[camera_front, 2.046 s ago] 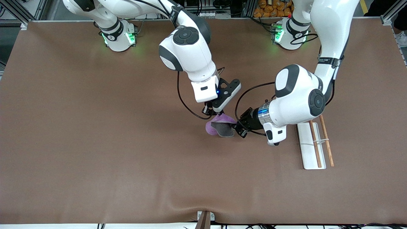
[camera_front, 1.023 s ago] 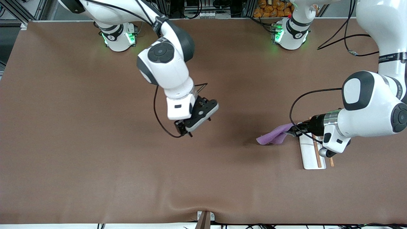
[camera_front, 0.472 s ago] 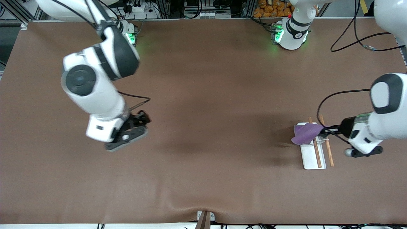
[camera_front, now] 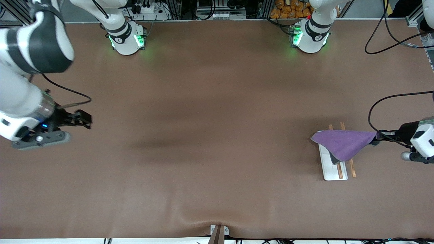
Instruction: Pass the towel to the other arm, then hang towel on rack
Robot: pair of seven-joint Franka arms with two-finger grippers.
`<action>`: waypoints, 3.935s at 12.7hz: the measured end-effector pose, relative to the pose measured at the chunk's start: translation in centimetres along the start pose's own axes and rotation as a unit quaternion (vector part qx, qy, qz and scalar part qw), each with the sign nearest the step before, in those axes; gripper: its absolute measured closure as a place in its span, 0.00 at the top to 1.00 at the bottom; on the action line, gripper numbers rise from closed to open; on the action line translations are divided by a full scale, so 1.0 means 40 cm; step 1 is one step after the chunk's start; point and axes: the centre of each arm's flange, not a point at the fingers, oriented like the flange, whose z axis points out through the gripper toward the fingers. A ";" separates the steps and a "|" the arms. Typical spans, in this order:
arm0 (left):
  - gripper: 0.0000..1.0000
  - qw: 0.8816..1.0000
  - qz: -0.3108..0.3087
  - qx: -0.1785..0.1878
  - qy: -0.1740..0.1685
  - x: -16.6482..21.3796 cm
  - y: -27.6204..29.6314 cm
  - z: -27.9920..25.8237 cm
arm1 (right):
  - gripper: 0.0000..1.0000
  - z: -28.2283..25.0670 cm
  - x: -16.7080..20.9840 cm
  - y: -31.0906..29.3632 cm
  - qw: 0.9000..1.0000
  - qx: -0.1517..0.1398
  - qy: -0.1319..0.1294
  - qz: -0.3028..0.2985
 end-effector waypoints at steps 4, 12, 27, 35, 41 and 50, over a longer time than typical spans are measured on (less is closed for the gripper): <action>0.02 1.000 0.017 -0.014 -0.011 -0.016 -0.097 0.052 | 1.00 -0.123 -0.126 0.102 0.999 0.020 -0.008 0.050; 0.51 1.000 0.012 -0.018 -0.014 -0.018 -0.115 0.066 | 1.00 -0.227 -0.257 0.155 0.994 0.072 -0.014 0.083; 1.00 0.994 -0.069 0.064 0.054 -0.079 0.330 -0.298 | 1.00 -0.169 -0.251 0.204 0.994 0.045 -0.017 0.100; 1.00 0.985 -0.058 0.139 0.080 -0.129 0.414 -0.412 | 1.00 -0.175 -0.239 0.222 0.996 0.039 0.018 0.075; 1.00 0.983 -0.079 0.157 0.054 -0.216 0.578 -0.434 | 1.00 -0.178 -0.240 0.223 0.995 0.039 0.019 0.090; 1.00 0.984 -0.080 0.152 0.050 -0.306 0.598 -0.435 | 1.00 -0.207 -0.238 0.226 0.994 0.037 0.036 0.097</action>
